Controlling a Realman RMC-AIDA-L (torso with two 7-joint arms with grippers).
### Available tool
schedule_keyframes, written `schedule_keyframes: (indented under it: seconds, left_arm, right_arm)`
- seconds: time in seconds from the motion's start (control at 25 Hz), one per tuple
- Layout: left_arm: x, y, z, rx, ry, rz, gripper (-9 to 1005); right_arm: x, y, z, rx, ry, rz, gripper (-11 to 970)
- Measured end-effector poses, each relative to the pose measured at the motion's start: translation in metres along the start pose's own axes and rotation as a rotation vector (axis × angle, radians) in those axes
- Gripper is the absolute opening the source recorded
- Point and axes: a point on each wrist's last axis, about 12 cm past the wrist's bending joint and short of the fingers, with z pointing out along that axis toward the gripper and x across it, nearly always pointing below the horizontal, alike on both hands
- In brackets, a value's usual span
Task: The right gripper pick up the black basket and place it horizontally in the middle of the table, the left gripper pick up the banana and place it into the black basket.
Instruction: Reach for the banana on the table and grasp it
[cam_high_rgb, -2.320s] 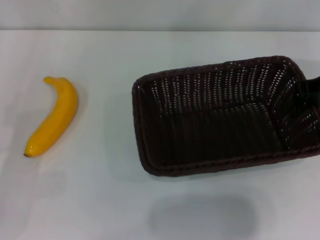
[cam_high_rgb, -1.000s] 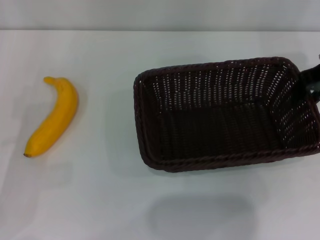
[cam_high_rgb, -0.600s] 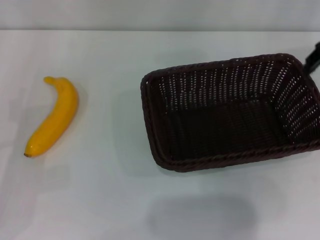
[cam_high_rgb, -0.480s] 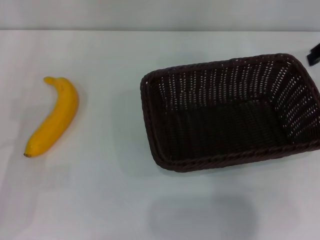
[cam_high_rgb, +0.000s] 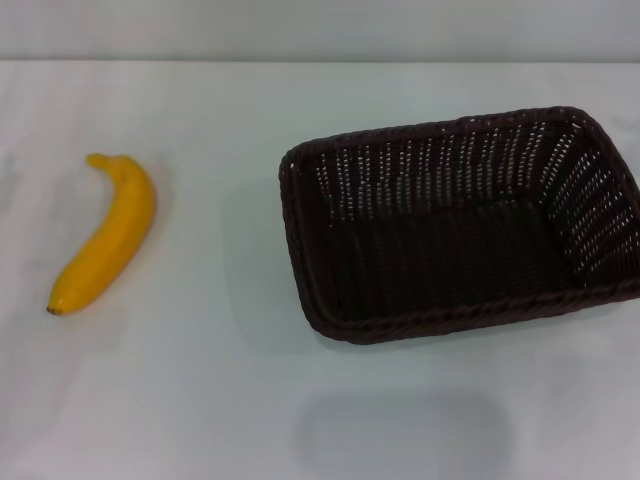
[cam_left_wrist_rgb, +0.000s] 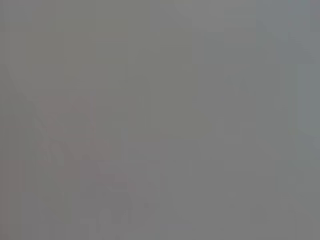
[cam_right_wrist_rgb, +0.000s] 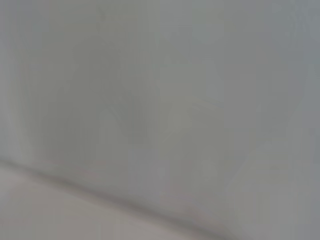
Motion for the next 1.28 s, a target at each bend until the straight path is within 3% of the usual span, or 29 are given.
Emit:
schedule_keyframes:
  seconds: [0.16,0.32,0.52,0.68,0.88,1.08,1.28]
  left_arm:
    - [-0.019,0.006,0.012,0.097,0.118,-0.118,875]
    - [-0.046,0.007,0.03,0.186,0.289,-0.236,872]
    - [-0.082,0.015,0.055,0.152,0.618,-0.32,857]
    - [-0.098,0.017,0.072,0.088,0.869,-0.302,845]
    - [-0.109,0.009,0.096,0.011,1.136,-0.209,830]
    - [-0.105,-0.006,0.112,-0.051,1.331,-0.079,815]
    - [-0.082,-0.032,0.127,-0.026,1.418,-0.036,800]
  right_arm:
    - [0.049,-0.007,0.003,-0.061,-0.292,-0.022,406]
    - [0.087,-0.011,0.004,0.006,-0.451,-0.044,409]
    - [0.123,-0.001,0.006,0.124,-0.583,-0.085,584]
    - [0.138,0.003,0.0,0.189,-0.614,-0.12,687]
    - [0.148,0.006,-0.002,0.219,-0.595,-0.154,799]
    - [0.153,0.01,0.006,0.244,-0.573,-0.196,870]
    - [0.154,0.011,0.009,0.248,-0.564,-0.199,868]
